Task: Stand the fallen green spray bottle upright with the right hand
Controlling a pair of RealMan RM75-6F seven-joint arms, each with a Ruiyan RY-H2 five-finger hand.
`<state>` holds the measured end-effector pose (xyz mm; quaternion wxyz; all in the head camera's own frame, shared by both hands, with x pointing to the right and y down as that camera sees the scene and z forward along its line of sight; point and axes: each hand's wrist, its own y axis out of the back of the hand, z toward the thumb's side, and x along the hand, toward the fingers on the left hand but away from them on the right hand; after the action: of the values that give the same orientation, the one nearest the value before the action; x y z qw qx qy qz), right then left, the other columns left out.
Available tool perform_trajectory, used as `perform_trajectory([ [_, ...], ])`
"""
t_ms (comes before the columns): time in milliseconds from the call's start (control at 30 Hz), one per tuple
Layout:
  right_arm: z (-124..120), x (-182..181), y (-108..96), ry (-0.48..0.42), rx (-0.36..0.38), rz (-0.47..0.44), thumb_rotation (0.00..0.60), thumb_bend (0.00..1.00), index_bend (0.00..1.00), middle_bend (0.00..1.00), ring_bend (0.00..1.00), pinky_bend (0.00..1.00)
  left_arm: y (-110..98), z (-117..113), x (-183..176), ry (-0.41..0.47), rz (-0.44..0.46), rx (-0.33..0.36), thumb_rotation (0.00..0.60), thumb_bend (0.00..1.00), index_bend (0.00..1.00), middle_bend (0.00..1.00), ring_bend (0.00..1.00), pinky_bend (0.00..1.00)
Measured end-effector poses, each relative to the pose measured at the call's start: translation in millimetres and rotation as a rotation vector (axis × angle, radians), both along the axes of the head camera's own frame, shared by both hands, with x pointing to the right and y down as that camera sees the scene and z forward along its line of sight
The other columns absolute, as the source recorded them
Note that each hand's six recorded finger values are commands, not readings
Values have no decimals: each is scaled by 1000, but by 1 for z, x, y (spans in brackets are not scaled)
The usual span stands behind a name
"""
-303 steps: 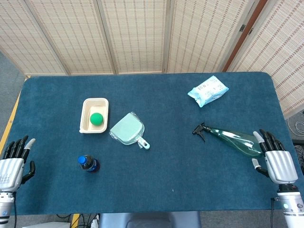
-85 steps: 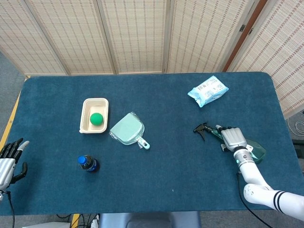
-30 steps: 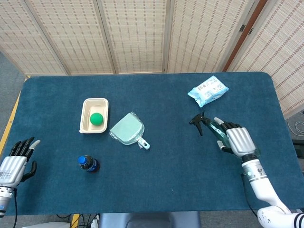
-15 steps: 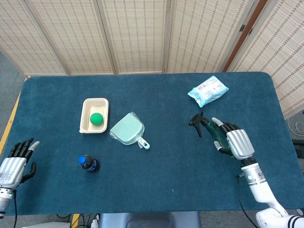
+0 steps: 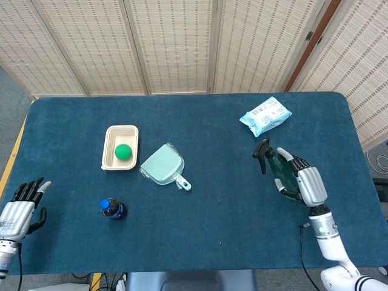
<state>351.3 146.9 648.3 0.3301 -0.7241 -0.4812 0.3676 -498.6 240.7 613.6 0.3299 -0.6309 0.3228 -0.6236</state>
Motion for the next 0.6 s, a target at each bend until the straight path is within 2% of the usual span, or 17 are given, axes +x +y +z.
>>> perform_trajectory([
  [333, -7, -3, 9, -149, 66, 26, 600, 357, 166, 336, 287, 408, 1, 5, 1, -9, 2, -20, 600, 613, 63, 0, 0, 0],
  [600, 6, -6, 18, -237, 80, 32, 600, 357, 166, 336, 287, 408, 4, 5, -3, -22, -7, -30, 600, 613, 63, 0, 0, 0],
])
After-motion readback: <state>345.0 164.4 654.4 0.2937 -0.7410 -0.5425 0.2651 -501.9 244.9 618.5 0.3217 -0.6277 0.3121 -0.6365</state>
